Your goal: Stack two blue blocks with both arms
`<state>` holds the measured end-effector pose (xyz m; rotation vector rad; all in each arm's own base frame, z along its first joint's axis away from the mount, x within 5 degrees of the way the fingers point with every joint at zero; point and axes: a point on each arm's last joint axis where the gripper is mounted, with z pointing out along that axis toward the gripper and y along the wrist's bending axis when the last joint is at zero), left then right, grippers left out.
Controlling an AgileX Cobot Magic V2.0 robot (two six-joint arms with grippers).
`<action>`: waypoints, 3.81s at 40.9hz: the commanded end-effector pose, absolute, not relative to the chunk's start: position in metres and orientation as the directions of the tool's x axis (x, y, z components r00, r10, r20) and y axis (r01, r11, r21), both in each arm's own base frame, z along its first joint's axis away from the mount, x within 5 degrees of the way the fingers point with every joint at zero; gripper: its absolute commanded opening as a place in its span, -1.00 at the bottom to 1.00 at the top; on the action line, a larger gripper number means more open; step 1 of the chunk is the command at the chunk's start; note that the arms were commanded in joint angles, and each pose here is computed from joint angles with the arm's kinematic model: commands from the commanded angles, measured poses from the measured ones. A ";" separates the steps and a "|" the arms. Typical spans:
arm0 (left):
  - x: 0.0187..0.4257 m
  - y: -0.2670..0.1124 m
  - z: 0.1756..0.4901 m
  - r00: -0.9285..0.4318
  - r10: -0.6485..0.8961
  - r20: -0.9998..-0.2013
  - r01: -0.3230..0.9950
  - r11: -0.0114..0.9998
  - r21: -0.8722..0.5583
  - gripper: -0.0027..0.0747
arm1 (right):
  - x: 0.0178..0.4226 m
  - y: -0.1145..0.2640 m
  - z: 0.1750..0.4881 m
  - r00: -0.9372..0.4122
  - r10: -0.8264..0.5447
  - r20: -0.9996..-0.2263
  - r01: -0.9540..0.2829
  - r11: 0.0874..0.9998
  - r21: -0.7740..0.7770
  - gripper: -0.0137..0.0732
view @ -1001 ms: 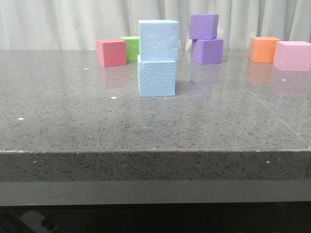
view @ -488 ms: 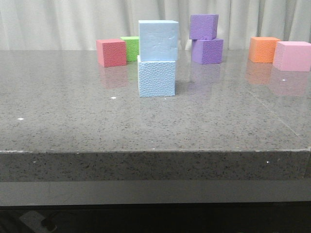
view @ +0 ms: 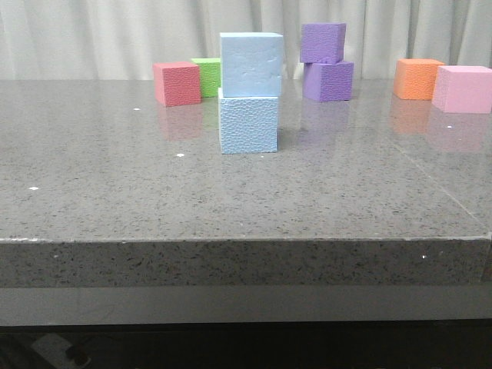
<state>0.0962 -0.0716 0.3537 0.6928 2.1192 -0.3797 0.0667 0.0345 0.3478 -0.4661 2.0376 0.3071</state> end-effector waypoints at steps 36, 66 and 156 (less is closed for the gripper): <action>0.103 -0.073 0.370 -0.368 0.285 -0.885 0.588 0.809 0.016 -0.98 | 0.056 0.030 0.351 -0.323 -0.151 -0.934 -0.461 0.887 0.016 -0.84; 0.064 -0.009 0.245 0.078 -0.045 -0.996 0.144 0.989 -0.033 -0.98 | 0.056 0.030 0.351 -0.323 -0.151 -0.934 -0.461 0.887 0.016 -0.84; 0.054 -0.006 0.215 0.134 -0.080 -0.988 0.116 0.991 -0.065 -0.98 | 0.054 0.003 0.213 0.150 0.021 -0.988 -0.054 0.998 0.013 -0.84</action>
